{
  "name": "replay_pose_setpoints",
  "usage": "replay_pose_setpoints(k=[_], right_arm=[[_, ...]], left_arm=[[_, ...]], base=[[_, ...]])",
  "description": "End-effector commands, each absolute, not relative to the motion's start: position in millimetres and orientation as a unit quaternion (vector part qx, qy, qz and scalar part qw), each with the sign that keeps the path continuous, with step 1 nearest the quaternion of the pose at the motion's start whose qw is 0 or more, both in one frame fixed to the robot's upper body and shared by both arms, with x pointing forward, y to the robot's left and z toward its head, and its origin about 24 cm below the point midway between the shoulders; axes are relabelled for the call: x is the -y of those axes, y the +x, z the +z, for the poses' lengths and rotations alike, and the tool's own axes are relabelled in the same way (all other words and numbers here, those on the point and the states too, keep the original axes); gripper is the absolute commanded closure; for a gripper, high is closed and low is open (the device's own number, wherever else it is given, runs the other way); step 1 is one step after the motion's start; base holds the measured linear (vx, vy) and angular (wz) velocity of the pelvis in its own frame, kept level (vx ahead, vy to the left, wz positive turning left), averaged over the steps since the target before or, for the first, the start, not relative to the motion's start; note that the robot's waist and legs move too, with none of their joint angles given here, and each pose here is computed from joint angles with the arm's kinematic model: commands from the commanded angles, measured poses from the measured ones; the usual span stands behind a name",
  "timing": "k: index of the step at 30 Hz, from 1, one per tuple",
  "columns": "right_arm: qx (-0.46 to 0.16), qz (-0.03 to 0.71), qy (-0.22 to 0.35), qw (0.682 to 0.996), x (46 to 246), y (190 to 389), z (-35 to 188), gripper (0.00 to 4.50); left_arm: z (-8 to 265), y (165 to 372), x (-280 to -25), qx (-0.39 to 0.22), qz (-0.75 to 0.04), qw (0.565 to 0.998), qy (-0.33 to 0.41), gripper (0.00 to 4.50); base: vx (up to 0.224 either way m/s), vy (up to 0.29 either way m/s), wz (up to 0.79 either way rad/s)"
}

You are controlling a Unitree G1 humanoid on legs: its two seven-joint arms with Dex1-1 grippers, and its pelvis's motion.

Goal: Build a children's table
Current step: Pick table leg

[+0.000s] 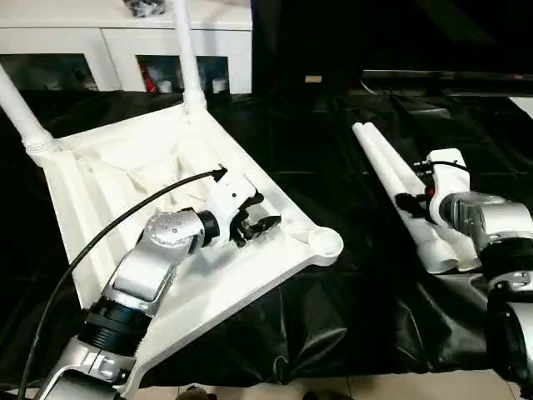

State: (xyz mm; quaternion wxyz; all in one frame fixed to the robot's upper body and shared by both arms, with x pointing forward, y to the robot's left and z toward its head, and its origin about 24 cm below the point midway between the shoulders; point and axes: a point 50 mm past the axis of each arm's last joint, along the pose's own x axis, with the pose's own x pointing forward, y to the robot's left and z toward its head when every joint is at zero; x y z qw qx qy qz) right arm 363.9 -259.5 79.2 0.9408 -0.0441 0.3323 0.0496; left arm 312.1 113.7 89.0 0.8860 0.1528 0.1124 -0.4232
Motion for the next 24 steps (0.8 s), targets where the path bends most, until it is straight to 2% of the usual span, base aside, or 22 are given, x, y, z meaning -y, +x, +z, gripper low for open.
replay_pose_setpoints(k=[1, 11, 24], right_arm=[[-0.346, 0.056, -0.034, 0.936, 261.2, 365.3, 81.6, 1.26], [-0.374, 0.081, -0.007, 0.924, 259.7, 365.4, 83.1, 1.26], [-0.427, 0.104, -0.012, 0.898, 256.6, 357.9, 67.7, 2.5]], left_arm=[[94.3, 312.4, -114.1, -0.108, -0.423, 0.884, 0.169, 1.65], [97.2, 309.8, -109.9, -0.109, -0.446, 0.873, 0.167, 1.65], [96.7, 303.8, -103.8, -0.121, -0.488, 0.848, 0.168, 1.62]], base=[[0.0, 0.0, 0.0], [0.0, 0.0, 0.0], [0.0, 0.0, 0.0]])
